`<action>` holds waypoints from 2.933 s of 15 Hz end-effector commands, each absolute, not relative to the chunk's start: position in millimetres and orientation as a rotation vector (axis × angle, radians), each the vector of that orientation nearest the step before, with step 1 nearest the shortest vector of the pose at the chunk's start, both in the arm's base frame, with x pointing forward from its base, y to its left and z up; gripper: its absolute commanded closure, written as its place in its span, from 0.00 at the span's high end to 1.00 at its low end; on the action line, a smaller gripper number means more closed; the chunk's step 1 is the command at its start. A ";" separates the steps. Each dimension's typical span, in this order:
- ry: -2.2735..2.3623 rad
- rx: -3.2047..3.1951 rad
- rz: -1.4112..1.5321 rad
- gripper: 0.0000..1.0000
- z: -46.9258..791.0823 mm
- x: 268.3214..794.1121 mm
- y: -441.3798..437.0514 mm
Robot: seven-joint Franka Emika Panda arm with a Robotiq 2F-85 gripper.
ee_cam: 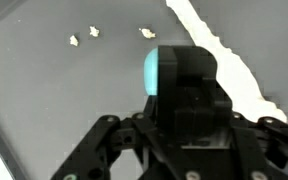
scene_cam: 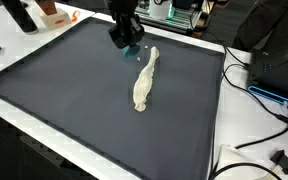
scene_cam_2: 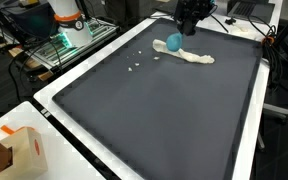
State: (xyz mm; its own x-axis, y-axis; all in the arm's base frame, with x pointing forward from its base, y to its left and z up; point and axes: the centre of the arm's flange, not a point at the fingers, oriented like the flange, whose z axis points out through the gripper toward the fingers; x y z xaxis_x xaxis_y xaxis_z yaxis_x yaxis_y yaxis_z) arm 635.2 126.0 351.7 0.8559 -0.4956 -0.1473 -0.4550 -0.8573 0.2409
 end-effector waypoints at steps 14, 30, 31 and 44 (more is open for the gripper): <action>-0.697 2.185 -0.351 0.25 259.9 668.7 161.3; -0.398 2.140 -0.235 0.25 223.7 675.0 193.6; -0.384 2.148 -0.236 0.25 224.6 674.8 195.6; -0.185 2.268 -0.175 0.25 252.3 665.9 227.6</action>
State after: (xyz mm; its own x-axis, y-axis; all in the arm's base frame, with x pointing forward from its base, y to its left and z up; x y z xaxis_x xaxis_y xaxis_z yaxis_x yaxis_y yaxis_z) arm 671.3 225.4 240.8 0.9625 -0.2630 -0.0672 -0.1154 -0.6206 0.7756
